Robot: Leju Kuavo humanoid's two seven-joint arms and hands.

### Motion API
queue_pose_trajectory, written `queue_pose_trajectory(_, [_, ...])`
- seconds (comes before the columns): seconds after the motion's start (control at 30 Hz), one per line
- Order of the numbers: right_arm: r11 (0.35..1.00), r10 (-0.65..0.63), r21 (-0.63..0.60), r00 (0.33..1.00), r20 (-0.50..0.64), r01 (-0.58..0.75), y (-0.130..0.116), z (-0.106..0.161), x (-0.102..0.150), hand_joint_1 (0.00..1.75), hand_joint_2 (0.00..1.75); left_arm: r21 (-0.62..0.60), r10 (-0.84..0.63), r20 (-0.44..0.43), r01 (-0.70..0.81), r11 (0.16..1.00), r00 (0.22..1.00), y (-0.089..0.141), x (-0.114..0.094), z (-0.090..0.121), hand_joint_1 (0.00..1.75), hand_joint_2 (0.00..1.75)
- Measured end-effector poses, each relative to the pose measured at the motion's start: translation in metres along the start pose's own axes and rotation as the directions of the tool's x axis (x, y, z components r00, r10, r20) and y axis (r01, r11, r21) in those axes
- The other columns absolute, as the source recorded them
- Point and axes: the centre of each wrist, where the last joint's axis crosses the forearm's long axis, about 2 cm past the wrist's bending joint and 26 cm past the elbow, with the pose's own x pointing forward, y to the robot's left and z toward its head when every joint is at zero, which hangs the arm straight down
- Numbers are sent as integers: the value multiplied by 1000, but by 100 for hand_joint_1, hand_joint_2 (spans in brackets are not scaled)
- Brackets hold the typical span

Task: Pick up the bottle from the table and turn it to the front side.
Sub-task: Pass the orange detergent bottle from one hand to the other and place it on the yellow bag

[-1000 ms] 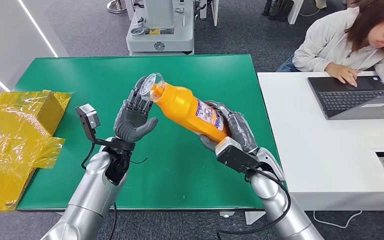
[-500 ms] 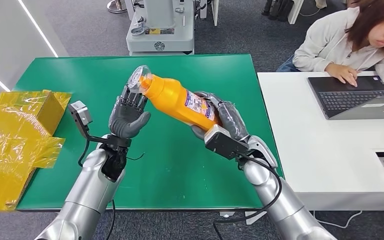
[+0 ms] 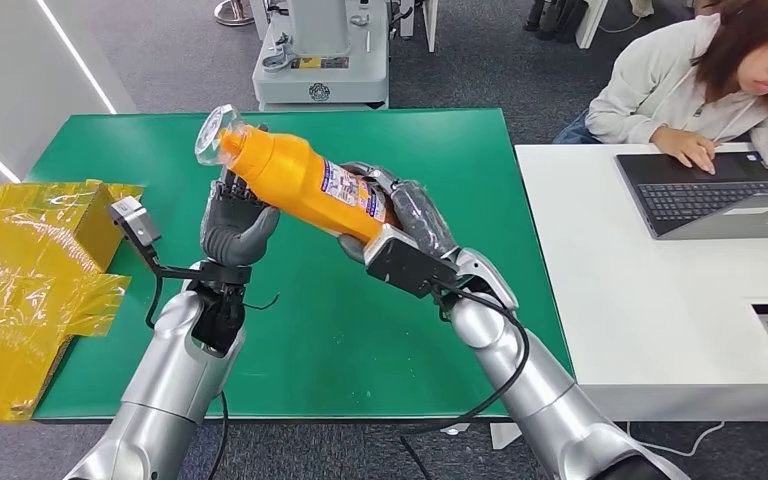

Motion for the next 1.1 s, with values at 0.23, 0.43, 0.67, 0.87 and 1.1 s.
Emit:
queue_pose_trajectory(0.23, [1000, -9, 27, 1000, 12, 9, -1, -16, 4, 175, 175, -2, 10, 16, -10, 1000, 1000, -1, 8, -5, 0, 175])
queue_pose_trajectory(0.43, [999, -14, 37, 1000, 11, 13, 1, -23, 4, 175, 175, -17, 10, 24, -9, 1000, 1000, -3, 13, -7, 0, 175])
queue_pose_trajectory(0.67, [998, -5, 59, 1000, -26, 7, 5, -20, -2, 175, 175, -52, 28, 57, -25, 998, 998, -7, 20, -8, 0, 175])
queue_pose_trajectory(0.87, [998, -8, 62, 999, -39, 10, 6, -18, -4, 175, 175, -73, 49, 78, -43, 996, 996, -11, 25, -4, 0, 175])
queue_pose_trajectory(1.1, [998, -8, 63, 999, -41, 11, 6, -18, -5, 175, 175, -75, 65, 85, -59, 995, 994, -13, 27, 1, 0, 175])
